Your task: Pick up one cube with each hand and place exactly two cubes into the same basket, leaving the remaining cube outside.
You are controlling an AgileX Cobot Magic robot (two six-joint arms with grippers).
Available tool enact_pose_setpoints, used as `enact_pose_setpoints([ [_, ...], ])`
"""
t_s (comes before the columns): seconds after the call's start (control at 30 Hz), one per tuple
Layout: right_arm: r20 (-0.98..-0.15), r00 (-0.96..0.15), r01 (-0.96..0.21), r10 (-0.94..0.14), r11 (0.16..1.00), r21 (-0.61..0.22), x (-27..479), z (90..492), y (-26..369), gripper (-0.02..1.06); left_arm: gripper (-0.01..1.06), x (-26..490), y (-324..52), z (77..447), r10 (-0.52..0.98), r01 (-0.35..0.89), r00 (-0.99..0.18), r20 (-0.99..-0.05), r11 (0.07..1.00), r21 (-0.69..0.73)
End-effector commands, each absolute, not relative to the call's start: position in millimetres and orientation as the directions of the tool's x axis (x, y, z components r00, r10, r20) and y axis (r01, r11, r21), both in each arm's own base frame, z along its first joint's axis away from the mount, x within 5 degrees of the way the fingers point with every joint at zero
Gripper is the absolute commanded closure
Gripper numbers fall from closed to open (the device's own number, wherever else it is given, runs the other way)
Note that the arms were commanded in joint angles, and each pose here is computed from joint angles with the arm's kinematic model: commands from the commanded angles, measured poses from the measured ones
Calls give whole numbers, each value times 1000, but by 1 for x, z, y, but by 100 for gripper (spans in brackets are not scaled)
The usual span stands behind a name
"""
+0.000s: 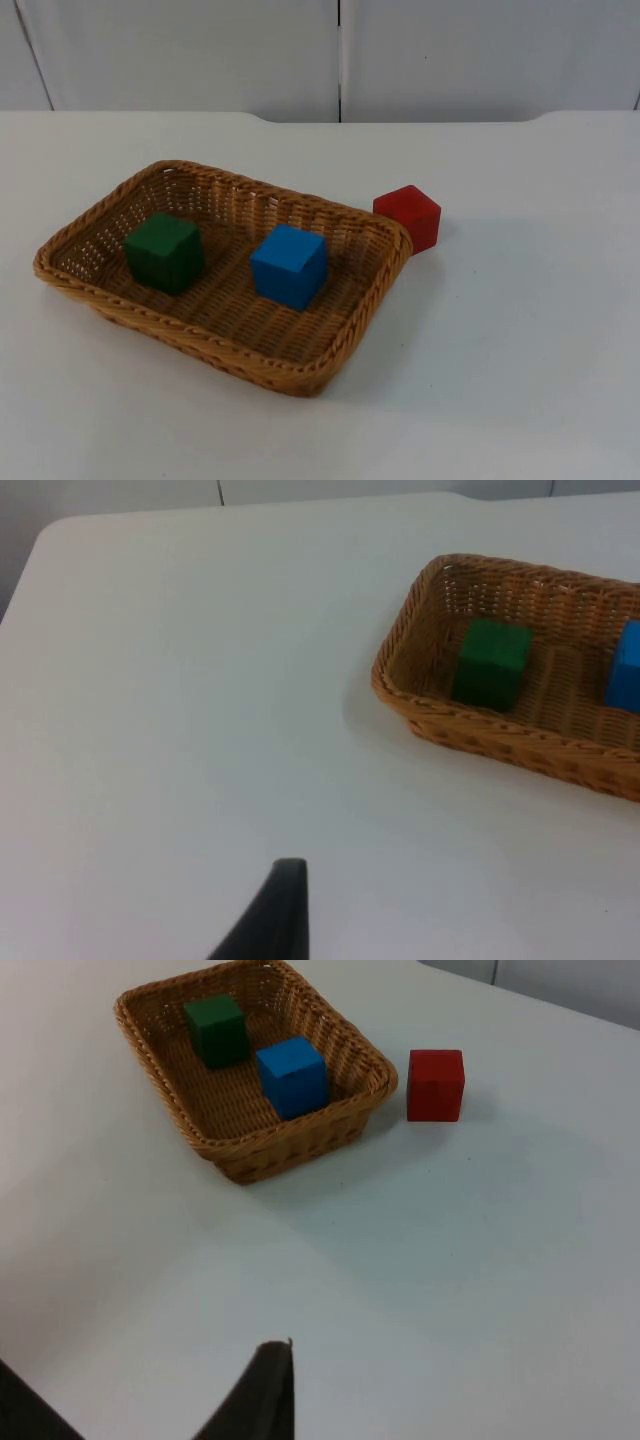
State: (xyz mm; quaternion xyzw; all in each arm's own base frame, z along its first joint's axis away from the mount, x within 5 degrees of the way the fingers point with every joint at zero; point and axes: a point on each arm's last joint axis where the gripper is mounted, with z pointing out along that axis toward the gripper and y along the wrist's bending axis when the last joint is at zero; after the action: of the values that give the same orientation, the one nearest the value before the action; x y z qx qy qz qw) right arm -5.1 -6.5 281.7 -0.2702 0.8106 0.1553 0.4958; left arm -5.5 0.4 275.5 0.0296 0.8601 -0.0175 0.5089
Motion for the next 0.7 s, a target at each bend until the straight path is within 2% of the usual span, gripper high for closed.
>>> enact_pose_setpoints([
  [0.0,-889,-365,-592,-275,806,-7,-5,280,-6,-1,0,-5,0,275,33,69,-472,-881,998,0],
  [0.53,-889,-365,-592,-275,806,-7,-5,280,-6,-1,0,-5,0,275,33,69,-472,-881,998,0],
  [0.67,-889,-365,-592,-275,806,-7,-5,280,-6,-1,0,-5,0,275,17,36,-473,-881,999,0],
])
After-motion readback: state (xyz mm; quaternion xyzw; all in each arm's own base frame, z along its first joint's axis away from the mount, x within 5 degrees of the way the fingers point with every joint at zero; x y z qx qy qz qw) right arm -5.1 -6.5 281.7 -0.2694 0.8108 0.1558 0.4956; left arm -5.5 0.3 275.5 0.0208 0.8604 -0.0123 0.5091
